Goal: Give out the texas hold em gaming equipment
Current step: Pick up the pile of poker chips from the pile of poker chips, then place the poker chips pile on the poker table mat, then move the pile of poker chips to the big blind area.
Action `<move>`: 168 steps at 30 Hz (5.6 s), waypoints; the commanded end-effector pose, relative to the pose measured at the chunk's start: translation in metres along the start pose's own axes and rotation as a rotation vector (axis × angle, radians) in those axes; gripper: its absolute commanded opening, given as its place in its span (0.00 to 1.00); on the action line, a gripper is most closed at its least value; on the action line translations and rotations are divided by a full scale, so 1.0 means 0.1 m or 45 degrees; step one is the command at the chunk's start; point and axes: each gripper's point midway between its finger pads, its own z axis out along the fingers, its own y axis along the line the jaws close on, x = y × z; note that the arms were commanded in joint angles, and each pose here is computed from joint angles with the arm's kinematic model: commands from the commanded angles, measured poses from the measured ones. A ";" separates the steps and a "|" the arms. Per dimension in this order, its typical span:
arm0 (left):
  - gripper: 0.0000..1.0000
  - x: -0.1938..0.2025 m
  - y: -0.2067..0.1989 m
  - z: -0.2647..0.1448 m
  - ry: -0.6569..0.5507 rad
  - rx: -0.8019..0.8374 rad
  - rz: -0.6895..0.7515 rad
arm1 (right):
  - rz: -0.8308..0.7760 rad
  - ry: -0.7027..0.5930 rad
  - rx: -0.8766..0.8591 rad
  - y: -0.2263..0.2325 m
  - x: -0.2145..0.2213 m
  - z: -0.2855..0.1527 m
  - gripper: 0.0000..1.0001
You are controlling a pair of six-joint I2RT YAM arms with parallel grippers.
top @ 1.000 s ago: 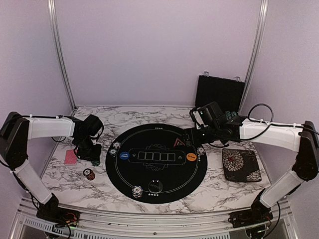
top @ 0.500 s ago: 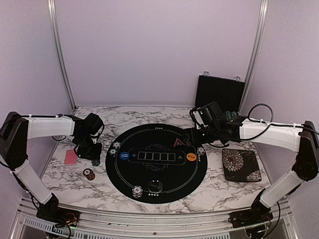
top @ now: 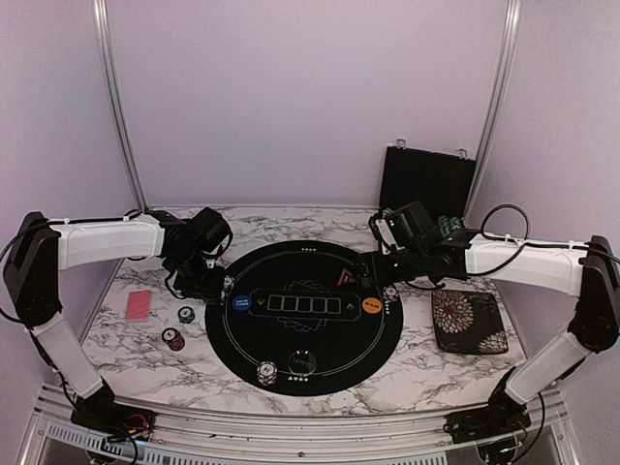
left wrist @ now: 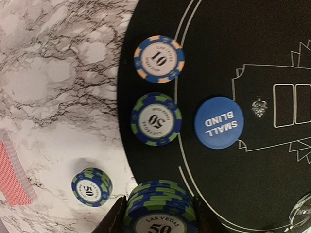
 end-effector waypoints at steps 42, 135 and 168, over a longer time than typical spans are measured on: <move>0.48 0.33 -2.81 0.51 0.091 0.164 0.458 | 0.101 -0.053 0.050 -0.57 0.36 -0.51 0.89; 0.81 -0.55 -0.60 -0.61 -0.305 0.448 -0.013 | -0.180 0.498 0.203 0.81 1.29 0.75 0.55; 0.79 -0.55 -0.63 -0.57 -0.287 0.458 -0.002 | -0.079 0.522 0.357 0.31 1.54 0.61 0.36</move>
